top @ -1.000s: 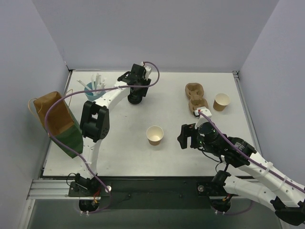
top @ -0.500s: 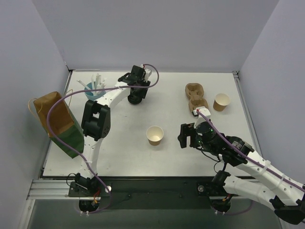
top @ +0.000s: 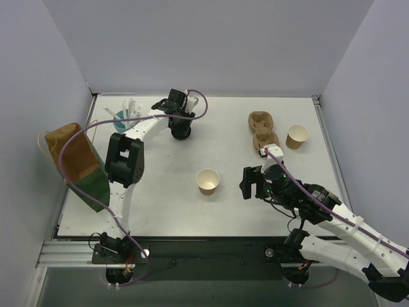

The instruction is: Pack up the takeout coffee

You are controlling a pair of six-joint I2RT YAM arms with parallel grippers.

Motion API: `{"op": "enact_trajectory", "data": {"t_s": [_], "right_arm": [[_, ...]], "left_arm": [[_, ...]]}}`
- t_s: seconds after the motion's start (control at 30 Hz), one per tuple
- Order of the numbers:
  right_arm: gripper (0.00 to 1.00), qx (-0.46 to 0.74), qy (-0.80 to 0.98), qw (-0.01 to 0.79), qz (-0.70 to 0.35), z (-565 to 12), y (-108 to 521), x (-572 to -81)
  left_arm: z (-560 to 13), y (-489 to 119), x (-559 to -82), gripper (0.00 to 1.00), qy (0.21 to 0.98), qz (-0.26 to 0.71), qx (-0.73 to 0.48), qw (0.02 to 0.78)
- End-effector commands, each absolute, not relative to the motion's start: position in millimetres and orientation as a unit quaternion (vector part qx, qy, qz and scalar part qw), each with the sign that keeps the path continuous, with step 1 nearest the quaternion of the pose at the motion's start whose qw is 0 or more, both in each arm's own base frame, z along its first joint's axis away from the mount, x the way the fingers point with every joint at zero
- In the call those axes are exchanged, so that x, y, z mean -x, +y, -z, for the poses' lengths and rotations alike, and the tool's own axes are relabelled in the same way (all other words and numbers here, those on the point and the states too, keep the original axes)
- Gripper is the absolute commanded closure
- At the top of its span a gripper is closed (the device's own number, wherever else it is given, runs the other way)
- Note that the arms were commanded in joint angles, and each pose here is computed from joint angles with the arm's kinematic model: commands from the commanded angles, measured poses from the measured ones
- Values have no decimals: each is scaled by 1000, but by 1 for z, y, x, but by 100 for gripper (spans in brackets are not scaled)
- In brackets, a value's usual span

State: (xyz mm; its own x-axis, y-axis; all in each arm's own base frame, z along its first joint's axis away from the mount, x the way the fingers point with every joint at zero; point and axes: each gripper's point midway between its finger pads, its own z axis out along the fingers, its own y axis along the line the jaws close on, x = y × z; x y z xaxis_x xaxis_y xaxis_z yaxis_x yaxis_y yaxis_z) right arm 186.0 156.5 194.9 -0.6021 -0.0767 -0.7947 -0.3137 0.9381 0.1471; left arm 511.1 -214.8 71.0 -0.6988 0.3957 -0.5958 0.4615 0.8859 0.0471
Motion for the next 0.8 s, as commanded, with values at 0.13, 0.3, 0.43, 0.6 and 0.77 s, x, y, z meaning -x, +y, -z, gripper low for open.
{"op": "enact_trajectory", "data": {"t_s": [0.13,0.3,0.43,0.6,0.77], "right_arm": [[24,106,878,450,-124,-200,150,-190],[24,106,879,448,-120,-200,150,-191],[24,106,881,445,-119,-198,151,-191],[24,106,881,445,-118,-198,151,-191],[24,105,882,445,-117,-197,151,-192]], "left_arm": [[-84,-210,-510,46,908,60,-265,318],[-82,-213,-507,49,906,70,-272,317],[-83,-216,-505,49,904,78,-275,318],[-88,-218,-503,49,901,82,-279,321],[-97,-221,-504,49,896,84,-282,332]]}}
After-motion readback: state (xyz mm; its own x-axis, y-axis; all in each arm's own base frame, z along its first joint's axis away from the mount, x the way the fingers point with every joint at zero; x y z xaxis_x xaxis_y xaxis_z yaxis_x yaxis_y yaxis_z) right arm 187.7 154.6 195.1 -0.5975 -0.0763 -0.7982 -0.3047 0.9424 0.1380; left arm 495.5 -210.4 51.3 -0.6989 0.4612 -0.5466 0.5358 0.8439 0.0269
